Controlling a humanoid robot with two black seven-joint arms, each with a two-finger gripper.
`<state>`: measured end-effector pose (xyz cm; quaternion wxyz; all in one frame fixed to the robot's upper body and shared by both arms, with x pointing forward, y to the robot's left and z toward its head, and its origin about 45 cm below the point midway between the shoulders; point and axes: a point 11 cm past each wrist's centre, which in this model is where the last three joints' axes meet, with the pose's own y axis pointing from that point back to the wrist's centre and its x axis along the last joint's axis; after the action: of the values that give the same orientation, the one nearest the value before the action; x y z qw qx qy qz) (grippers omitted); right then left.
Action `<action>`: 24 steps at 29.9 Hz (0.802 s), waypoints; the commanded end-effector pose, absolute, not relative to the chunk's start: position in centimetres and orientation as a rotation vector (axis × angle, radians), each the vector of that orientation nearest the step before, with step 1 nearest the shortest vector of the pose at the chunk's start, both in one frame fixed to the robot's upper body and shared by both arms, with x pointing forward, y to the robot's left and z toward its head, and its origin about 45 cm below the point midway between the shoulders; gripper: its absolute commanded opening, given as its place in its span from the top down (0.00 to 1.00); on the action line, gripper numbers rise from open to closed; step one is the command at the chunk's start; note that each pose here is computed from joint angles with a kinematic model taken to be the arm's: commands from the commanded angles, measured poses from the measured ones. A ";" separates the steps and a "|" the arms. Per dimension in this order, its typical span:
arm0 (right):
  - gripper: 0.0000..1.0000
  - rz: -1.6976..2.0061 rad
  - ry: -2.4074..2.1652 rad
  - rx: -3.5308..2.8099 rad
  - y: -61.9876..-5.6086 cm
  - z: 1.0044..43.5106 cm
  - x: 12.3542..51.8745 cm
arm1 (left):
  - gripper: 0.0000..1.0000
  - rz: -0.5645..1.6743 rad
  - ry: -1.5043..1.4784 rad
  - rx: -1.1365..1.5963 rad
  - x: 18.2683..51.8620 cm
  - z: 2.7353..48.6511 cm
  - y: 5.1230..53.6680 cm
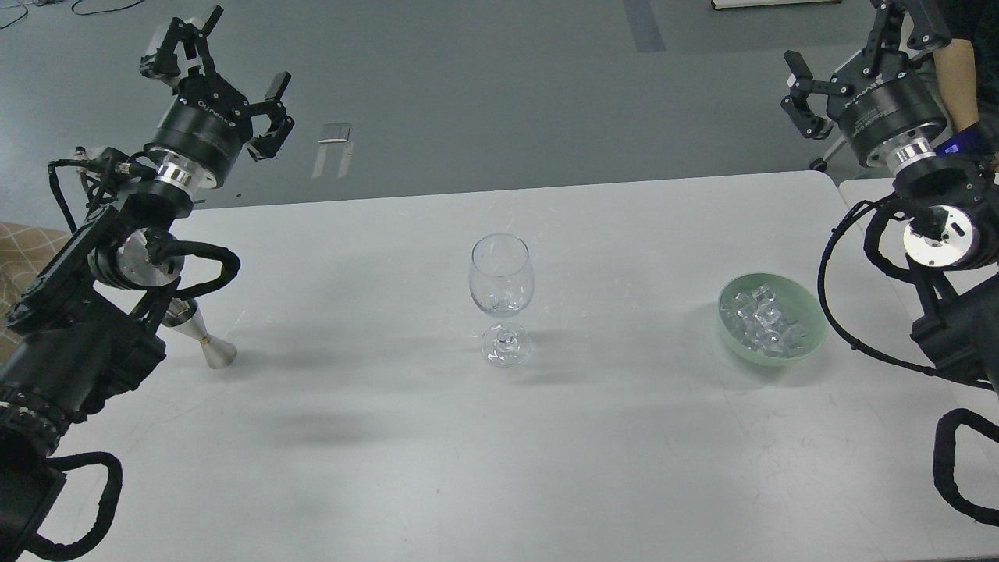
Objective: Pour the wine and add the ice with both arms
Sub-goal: 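Move the left gripper down toward the small metal jigger cup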
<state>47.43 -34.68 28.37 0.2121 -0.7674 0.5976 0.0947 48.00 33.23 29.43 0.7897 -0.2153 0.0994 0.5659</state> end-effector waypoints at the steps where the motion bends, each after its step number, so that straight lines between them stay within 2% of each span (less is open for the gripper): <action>1: 0.00 0.265 1.650 -2.131 -34.4 28.3 47.4 | 0.02 1.218 0.211 -0.480 48.0 29.7 33.2; 24: 0.00 0.285 1.646 -2.127 -33.9 27.6 47.3 | 0.01 1.199 0.235 -0.506 48.0 29.6 32.2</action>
<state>47.22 -34.10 27.64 0.2163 -0.7671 0.5954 0.1015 48.01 32.14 29.58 0.7909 -0.2322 0.1051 0.5563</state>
